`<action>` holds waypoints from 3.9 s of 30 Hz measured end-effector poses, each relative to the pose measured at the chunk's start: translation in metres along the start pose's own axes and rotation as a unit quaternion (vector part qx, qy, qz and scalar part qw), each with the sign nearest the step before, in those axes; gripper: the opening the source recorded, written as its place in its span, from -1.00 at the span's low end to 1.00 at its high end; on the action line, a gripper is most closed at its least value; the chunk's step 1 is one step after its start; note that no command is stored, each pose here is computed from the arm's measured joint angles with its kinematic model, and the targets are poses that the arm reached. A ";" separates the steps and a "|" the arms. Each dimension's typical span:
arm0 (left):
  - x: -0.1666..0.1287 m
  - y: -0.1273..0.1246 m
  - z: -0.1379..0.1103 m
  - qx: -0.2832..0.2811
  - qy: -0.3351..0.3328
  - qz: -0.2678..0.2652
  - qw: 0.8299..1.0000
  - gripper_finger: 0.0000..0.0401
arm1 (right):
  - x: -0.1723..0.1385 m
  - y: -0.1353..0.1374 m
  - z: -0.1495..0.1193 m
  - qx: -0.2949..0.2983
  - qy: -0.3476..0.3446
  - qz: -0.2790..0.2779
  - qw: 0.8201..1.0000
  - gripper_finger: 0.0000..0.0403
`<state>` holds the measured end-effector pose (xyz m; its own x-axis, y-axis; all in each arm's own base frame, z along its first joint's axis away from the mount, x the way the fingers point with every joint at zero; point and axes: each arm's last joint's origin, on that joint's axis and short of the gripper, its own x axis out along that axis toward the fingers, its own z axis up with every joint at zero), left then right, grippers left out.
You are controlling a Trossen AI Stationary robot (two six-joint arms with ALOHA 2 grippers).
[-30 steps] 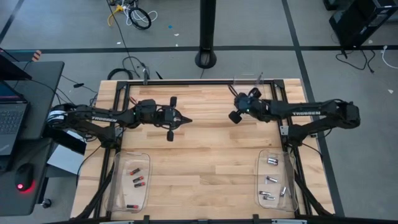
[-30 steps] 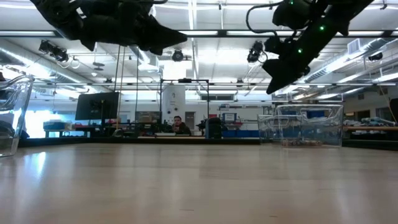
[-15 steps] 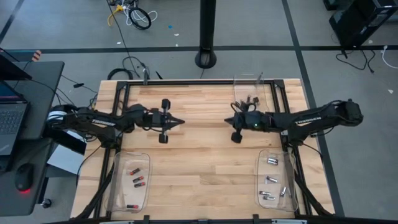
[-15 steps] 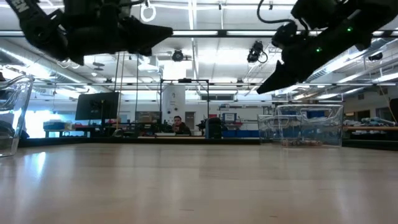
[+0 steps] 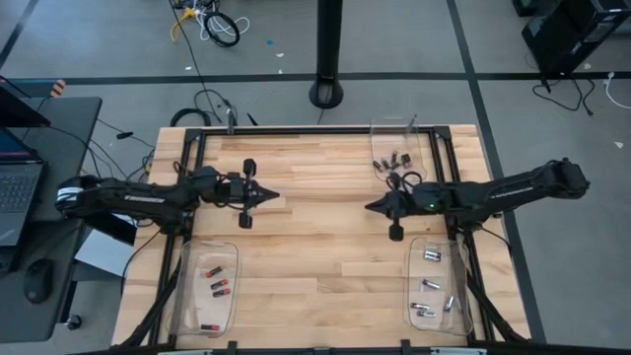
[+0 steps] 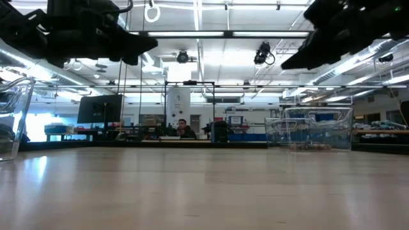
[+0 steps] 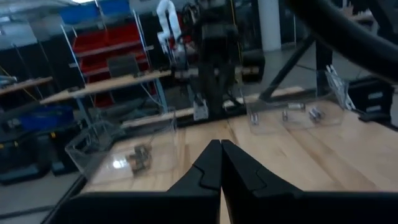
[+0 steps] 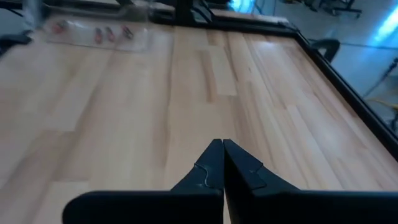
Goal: Sort batteries
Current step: Return to Home Position
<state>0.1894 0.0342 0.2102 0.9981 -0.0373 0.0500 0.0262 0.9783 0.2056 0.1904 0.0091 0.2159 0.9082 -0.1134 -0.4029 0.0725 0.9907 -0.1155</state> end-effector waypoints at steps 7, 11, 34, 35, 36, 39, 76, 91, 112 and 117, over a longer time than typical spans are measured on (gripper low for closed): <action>-0.017 -0.004 0.006 -0.003 0.034 -0.011 0.999 -0.95 | -0.020 0.006 0.000 -0.006 -0.027 0.022 0.999 -0.96; -0.024 -0.005 0.006 -0.008 0.052 -0.017 0.998 -0.95 | -0.020 0.010 -0.022 0.011 -0.068 0.065 0.995 -0.96; -0.053 -0.009 0.016 -0.004 0.063 -0.017 0.998 -0.95 | -0.029 0.009 -0.076 0.047 -0.126 0.076 0.988 -0.96; -0.055 -0.010 0.016 -0.004 0.063 -0.016 0.998 -0.95 | -0.030 0.009 -0.077 0.049 -0.124 0.077 0.988 -0.96; -0.057 -0.010 0.016 -0.003 0.058 -0.015 0.998 -0.95 | -0.030 0.009 -0.077 0.050 -0.123 0.077 0.988 -0.96; -0.065 -0.014 0.007 -0.001 0.022 -0.007 1.000 -0.95 | -0.031 0.009 -0.078 0.046 -0.120 0.074 0.989 -0.96; -0.099 -0.018 -0.012 0.013 -0.063 0.079 0.995 -0.95 | -0.048 0.016 -0.088 0.047 -0.136 0.050 0.988 -0.97; -0.100 -0.017 -0.010 0.024 -0.031 0.102 0.994 -0.95 | -0.048 0.000 -0.091 0.032 -0.129 -0.032 0.991 -0.97; -0.100 -0.017 -0.008 0.035 -0.040 0.087 0.995 -0.95 | -0.054 -0.024 -0.089 0.005 -0.170 0.012 0.985 -0.98; -0.098 -0.018 -0.018 0.032 -0.048 0.096 0.994 -0.95 | -0.053 -0.029 -0.091 0.031 -0.159 -0.024 0.987 -0.97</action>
<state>0.0921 0.0241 0.1839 0.9743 0.1263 0.1867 -0.1706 0.9545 0.2444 0.1027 -0.0203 0.1582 0.9858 -0.1399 -0.0926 0.1340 0.9887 -0.0669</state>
